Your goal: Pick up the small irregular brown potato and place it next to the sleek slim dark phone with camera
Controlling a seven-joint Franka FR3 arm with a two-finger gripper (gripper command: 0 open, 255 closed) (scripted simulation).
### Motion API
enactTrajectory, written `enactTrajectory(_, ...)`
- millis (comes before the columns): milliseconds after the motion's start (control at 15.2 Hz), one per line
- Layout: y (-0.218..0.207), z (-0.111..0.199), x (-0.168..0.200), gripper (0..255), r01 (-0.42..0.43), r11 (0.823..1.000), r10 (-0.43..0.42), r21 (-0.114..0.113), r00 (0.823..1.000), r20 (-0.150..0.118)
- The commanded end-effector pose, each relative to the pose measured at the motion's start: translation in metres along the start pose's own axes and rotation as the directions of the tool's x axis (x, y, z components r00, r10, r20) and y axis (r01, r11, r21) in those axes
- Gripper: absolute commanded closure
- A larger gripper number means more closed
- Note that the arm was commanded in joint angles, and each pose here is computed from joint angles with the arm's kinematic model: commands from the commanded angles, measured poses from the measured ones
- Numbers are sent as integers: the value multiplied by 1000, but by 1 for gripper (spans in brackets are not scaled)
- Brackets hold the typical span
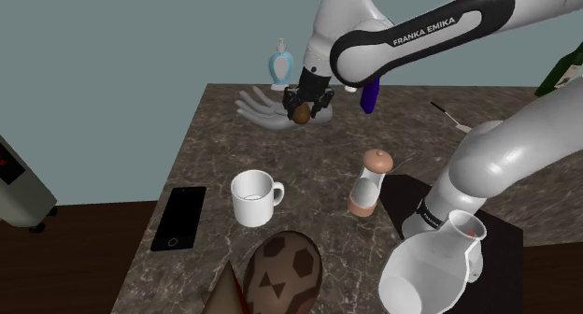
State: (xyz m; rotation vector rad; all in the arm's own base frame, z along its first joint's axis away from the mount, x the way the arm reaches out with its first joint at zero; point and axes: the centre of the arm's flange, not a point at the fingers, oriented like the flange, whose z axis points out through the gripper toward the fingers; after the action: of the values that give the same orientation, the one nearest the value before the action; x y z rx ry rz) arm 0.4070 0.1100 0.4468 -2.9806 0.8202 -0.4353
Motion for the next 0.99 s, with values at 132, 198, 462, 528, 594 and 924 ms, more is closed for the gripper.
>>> enactTrajectory(132,-52,-1,-11,255,-1,1000,1,1,1000,0)
enactTrajectory(198,-65,0,-13,255,-1,1000,1,1,1000,0)
enactTrajectory(462,-117,2,-22,255,-1,1000,1,1,1000,0)
enactTrajectory(528,-130,3,-24,255,-1,1000,1,1,1000,0)
enactTrajectory(594,-143,4,-26,255,-1,1000,1,1,1000,0)
enactTrajectory(924,-208,7,-36,255,-1,1000,1,1,1000,0)
